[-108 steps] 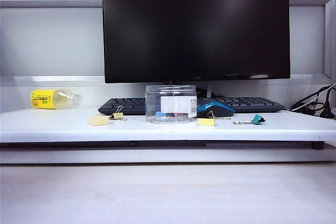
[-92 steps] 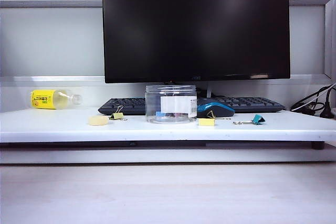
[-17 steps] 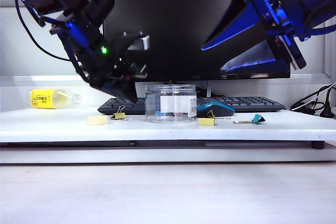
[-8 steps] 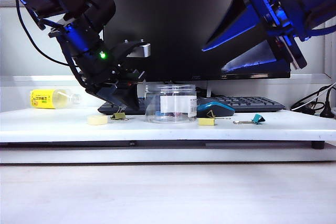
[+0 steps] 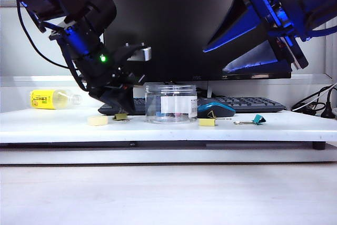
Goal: Pick up the clips with the largest number of clips of the same color on the table and place them in a round transparent plastic box.
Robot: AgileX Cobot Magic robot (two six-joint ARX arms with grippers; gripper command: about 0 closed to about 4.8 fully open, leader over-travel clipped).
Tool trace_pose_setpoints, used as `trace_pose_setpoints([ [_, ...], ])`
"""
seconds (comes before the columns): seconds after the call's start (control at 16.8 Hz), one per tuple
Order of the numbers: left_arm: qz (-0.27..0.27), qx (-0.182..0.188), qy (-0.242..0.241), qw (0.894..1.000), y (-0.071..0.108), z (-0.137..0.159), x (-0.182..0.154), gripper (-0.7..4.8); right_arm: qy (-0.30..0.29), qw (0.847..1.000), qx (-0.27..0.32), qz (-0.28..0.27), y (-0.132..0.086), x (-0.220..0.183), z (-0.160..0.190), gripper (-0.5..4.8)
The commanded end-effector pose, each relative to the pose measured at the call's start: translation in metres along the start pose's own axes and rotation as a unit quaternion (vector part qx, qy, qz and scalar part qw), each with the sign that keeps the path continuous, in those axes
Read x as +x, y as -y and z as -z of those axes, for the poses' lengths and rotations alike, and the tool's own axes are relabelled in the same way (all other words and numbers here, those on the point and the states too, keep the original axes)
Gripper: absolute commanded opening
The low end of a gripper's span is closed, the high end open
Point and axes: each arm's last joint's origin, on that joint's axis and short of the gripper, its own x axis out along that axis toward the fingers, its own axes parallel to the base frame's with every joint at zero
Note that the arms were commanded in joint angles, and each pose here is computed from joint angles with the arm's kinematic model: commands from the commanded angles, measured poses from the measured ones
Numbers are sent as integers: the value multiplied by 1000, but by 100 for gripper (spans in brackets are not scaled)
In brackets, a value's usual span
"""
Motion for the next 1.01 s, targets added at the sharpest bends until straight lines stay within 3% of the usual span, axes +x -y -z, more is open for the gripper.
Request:
trace_pose_setpoints([
  [0.06,3,1,-2,1000,0,0,1,71,11,1000,-10,-2,-2,-1,-4,266],
  [0.24,4,1,-2,1000,0,0,2,45,11,1000,-10,-2,-2,-1,-3,266],
  [0.3,4,1,-2,1000,0,0,2,-9,11,1000,-10,-2,-2,-1,-3,266],
  [0.77,-5,1,3,1000,-1,-3,-4,-6,11,1000,-10,-1,-2,-1,-3,266],
  [1.01,-21,3,36,999,-5,-29,-42,-6,16,1000,-23,15,-1,-1,-4,266],
])
